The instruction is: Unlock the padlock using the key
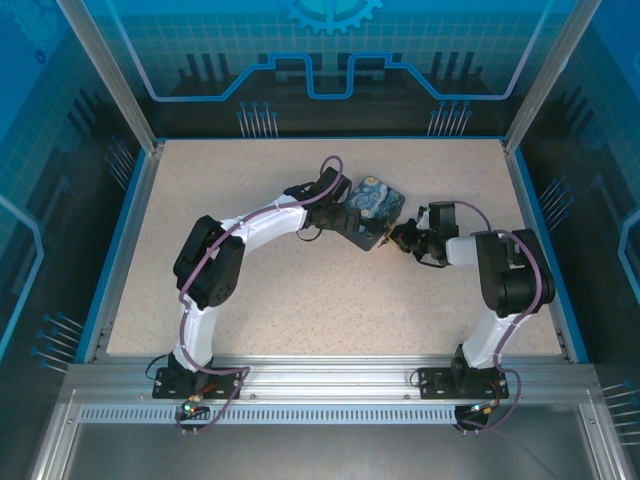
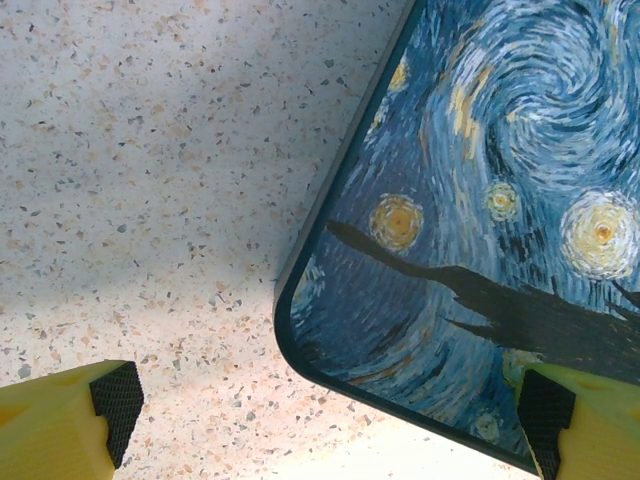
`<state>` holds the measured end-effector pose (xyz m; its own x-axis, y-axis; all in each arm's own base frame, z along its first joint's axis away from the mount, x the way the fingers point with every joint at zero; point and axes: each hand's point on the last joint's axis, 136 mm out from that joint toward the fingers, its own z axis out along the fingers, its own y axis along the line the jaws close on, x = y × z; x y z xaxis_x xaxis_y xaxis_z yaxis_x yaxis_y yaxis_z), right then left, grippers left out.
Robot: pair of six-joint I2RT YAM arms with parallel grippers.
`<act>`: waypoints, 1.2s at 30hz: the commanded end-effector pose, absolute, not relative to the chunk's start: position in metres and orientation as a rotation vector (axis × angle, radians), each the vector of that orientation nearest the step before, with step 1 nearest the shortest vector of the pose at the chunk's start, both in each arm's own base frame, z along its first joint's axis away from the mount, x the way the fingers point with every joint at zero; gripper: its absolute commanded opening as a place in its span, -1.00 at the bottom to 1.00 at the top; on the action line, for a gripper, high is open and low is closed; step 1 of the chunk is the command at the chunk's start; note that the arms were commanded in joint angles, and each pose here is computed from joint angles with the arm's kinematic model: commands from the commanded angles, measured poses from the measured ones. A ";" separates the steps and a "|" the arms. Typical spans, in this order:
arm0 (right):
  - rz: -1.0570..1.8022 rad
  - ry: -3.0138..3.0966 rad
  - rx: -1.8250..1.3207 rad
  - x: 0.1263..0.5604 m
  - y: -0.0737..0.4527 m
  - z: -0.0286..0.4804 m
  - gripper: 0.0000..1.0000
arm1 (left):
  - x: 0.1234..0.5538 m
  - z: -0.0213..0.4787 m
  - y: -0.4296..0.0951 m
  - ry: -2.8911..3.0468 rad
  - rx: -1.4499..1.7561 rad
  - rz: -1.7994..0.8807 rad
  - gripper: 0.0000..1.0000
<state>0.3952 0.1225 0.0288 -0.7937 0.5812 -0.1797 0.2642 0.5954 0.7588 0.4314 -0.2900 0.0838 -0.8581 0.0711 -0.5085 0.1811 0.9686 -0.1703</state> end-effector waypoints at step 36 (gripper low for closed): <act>1.146 2.628 0.102 0.245 0.307 0.071 -1.00 | 0.398 0.188 -0.178 2.455 -0.187 -0.352 0.98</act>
